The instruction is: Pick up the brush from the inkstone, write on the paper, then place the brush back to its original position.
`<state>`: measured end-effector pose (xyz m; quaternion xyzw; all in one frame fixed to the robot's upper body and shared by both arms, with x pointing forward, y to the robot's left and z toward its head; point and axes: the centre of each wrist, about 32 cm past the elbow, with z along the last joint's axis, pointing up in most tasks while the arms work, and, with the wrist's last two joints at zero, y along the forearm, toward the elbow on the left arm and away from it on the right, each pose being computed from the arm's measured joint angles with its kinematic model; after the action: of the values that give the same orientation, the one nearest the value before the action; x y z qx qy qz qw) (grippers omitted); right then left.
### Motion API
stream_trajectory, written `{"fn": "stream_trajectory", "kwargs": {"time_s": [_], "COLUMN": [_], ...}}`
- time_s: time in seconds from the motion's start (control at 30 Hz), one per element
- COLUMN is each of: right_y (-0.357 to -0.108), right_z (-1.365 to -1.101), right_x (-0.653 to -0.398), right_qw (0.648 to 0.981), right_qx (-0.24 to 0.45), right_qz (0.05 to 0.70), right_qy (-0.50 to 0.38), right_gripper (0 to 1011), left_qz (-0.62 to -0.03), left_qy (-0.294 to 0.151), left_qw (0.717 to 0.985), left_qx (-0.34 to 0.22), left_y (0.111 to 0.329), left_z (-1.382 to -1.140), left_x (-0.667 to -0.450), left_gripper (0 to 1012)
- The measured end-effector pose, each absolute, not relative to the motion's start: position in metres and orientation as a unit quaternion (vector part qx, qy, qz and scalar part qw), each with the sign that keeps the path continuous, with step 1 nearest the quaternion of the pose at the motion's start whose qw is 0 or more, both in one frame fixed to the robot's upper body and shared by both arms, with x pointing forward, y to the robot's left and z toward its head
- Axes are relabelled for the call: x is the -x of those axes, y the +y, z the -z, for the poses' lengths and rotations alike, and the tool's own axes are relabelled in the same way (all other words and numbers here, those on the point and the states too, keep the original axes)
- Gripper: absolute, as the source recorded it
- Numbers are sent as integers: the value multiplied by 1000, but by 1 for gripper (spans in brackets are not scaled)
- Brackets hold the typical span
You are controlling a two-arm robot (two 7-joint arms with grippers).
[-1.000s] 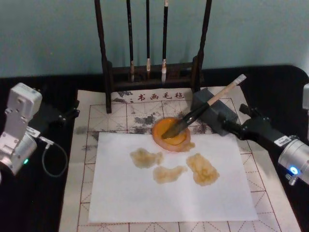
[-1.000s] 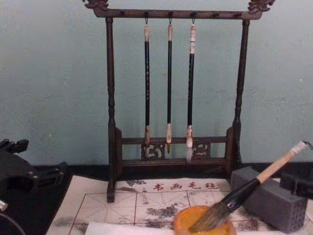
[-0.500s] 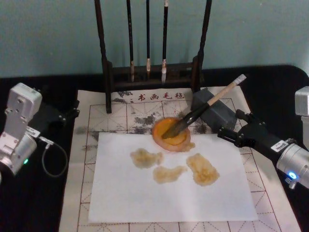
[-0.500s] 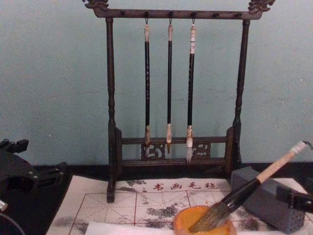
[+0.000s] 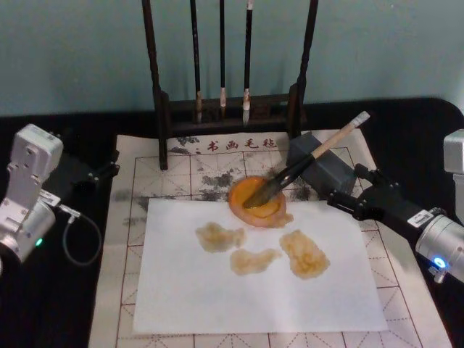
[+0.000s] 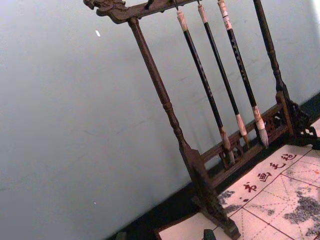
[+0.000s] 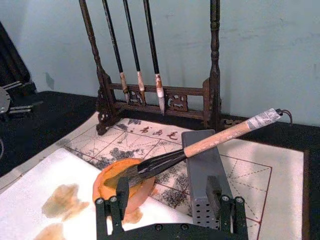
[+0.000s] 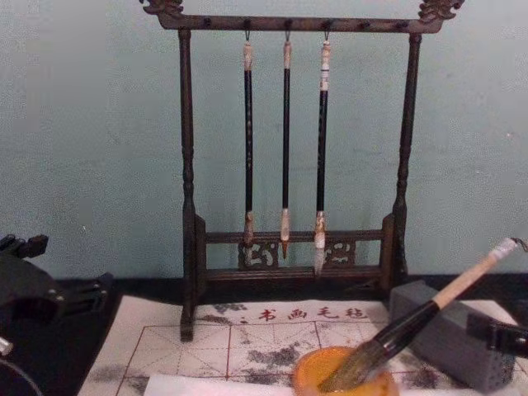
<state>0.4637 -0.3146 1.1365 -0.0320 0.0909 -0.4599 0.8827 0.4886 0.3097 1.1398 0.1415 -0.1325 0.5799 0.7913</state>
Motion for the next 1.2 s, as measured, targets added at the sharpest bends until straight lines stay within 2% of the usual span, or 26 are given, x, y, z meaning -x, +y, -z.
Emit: {"fn": "stream_trajectory", "kwargs": {"time_s": [1.2], "right_y": [-315], "right_z": [-1137], "right_x": [-464], "right_qw": [882], "right_qx": [31], "right_qz": [461], "right_qy": [92], "right_gripper": [1000], "left_qz": [-580], "left_qy": [-132], "left_qw": [791], "left_qx": [-141], "left_y": [310], "left_z": [-1140], "left_x": [-489], "left_gripper": [1001]}}
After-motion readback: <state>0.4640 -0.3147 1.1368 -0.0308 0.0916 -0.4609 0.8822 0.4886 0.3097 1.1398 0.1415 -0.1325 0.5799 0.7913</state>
